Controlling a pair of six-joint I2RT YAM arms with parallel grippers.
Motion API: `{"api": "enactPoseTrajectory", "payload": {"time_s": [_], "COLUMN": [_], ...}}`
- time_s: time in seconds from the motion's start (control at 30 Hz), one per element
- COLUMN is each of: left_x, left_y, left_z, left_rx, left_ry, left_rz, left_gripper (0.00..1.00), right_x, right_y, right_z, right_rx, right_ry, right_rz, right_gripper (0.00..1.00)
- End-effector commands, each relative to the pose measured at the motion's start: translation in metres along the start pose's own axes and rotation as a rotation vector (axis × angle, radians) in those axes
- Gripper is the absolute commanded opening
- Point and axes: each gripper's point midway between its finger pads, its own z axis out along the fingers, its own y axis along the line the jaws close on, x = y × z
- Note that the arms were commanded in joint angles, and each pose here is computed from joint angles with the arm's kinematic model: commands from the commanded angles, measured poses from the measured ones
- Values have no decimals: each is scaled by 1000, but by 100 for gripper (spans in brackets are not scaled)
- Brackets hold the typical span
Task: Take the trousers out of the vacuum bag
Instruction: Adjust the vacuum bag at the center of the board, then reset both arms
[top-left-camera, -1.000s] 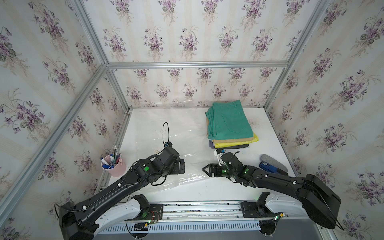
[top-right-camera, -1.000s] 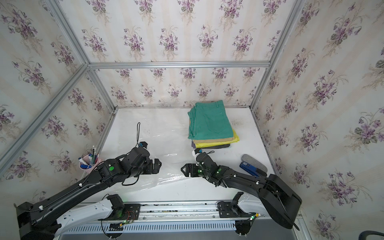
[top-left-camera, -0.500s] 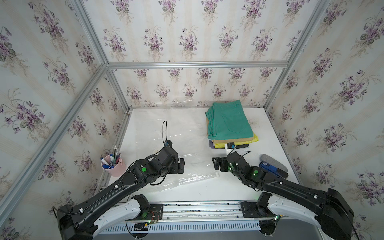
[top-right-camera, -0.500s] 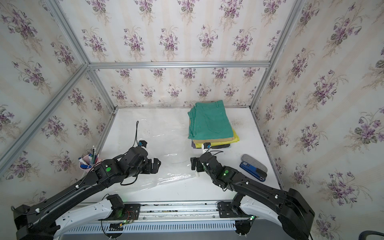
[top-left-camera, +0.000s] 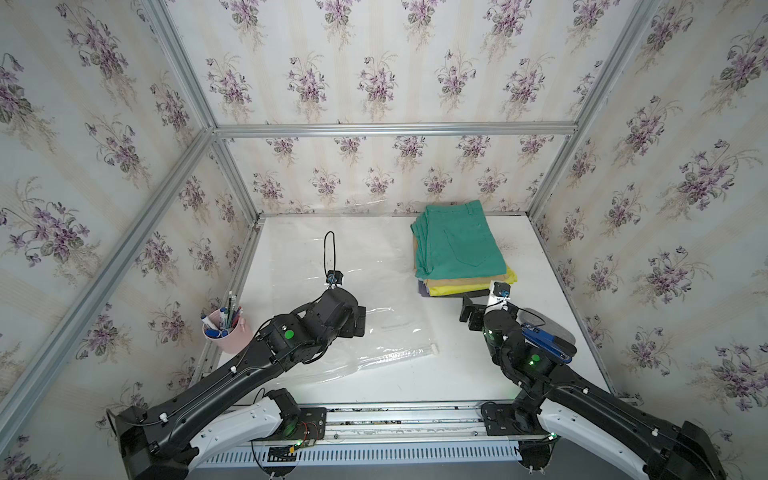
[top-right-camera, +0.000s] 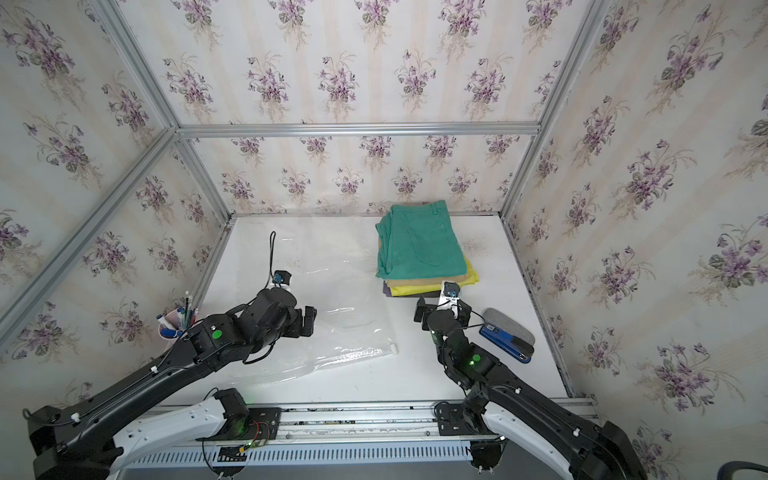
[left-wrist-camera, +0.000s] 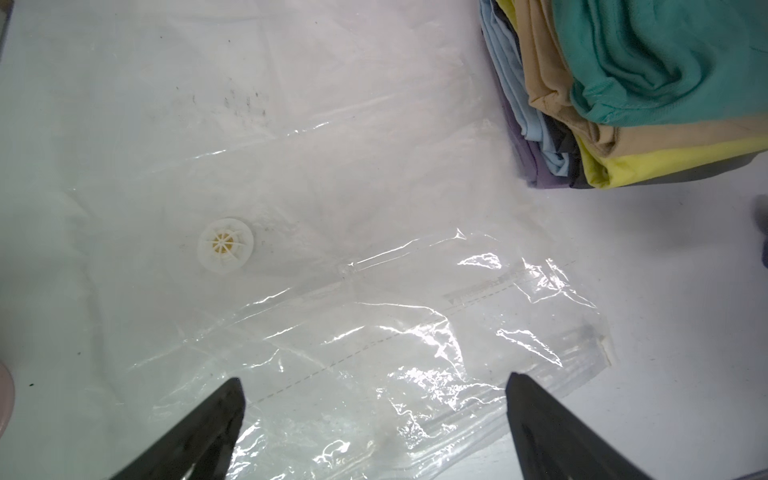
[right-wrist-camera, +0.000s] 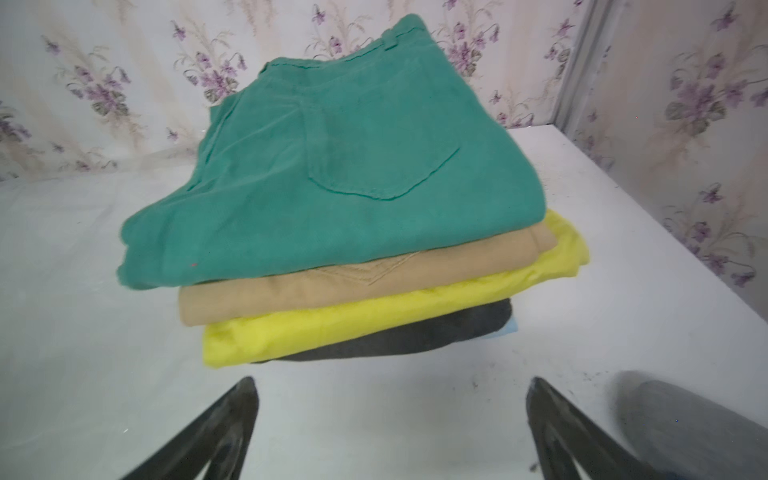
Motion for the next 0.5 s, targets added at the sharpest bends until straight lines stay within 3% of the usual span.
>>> {"api": "enactPoseTrajectory", "payload": {"time_s": [0.0, 0.23, 0.33, 0.47], "left_x": [-16, -18, -16, -14], "left_y": [4, 15, 20, 28], "left_z": [2, 13, 17, 25], "left_rx": [-35, -105, -115, -133], "left_ry": [-76, -88, -97, -97], "left_rz": [35, 80, 67, 69], "left_gripper": [100, 100, 100, 100], "right_x": [-19, -18, -25, -30], "right_y": [-16, -55, -80, -92], "right_z": [10, 44, 48, 56], "right_rx": [49, 134, 257, 270], "right_ry": [-67, -53, -122, -178], "right_rz": [21, 40, 51, 62], "right_gripper": [100, 100, 100, 100]}}
